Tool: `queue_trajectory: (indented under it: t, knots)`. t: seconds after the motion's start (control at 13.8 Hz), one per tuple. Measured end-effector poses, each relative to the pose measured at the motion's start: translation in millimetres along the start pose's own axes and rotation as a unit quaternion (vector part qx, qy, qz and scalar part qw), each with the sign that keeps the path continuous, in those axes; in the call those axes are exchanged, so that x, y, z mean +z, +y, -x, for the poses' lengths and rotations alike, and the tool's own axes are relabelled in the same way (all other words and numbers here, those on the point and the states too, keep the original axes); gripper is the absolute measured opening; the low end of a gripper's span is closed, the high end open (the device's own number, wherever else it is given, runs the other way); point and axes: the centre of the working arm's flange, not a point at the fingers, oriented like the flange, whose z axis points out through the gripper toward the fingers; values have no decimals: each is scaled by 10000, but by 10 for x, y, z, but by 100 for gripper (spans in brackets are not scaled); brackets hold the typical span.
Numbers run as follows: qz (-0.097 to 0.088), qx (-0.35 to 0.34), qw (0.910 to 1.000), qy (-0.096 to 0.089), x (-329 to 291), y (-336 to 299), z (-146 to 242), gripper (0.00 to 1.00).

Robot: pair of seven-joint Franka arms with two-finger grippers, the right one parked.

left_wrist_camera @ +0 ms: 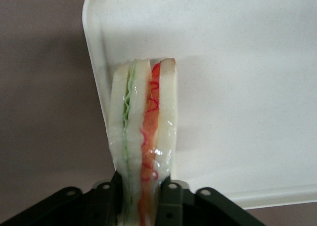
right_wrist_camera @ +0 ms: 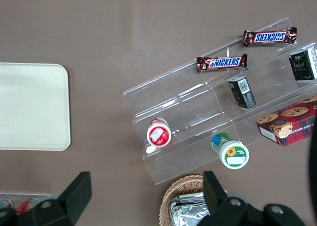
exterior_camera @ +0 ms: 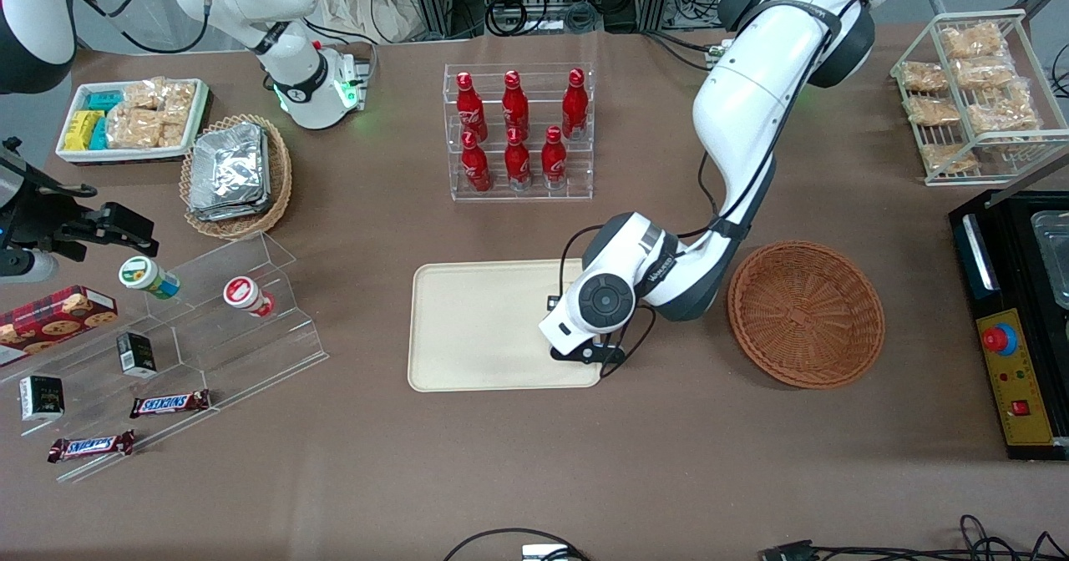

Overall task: Place sandwich from basket to tray
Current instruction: 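Carry the sandwich with the left gripper over the cream tray, then lower the sandwich onto the tray and open the left gripper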

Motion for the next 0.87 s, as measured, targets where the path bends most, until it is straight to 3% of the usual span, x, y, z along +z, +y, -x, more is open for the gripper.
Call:
queue_trajectory:
  t: [0.29,0.43,0.58,0.87]
  knots:
    - [32,-1,10000,57,-29,7,-14,79]
    - [115,-22,9997,203,-234,6,-52,99]
    - [115,-105,9994,313,-743,-120,-42,100]
    - [-99,-632,9979,125,-2053,-1059,173,100]
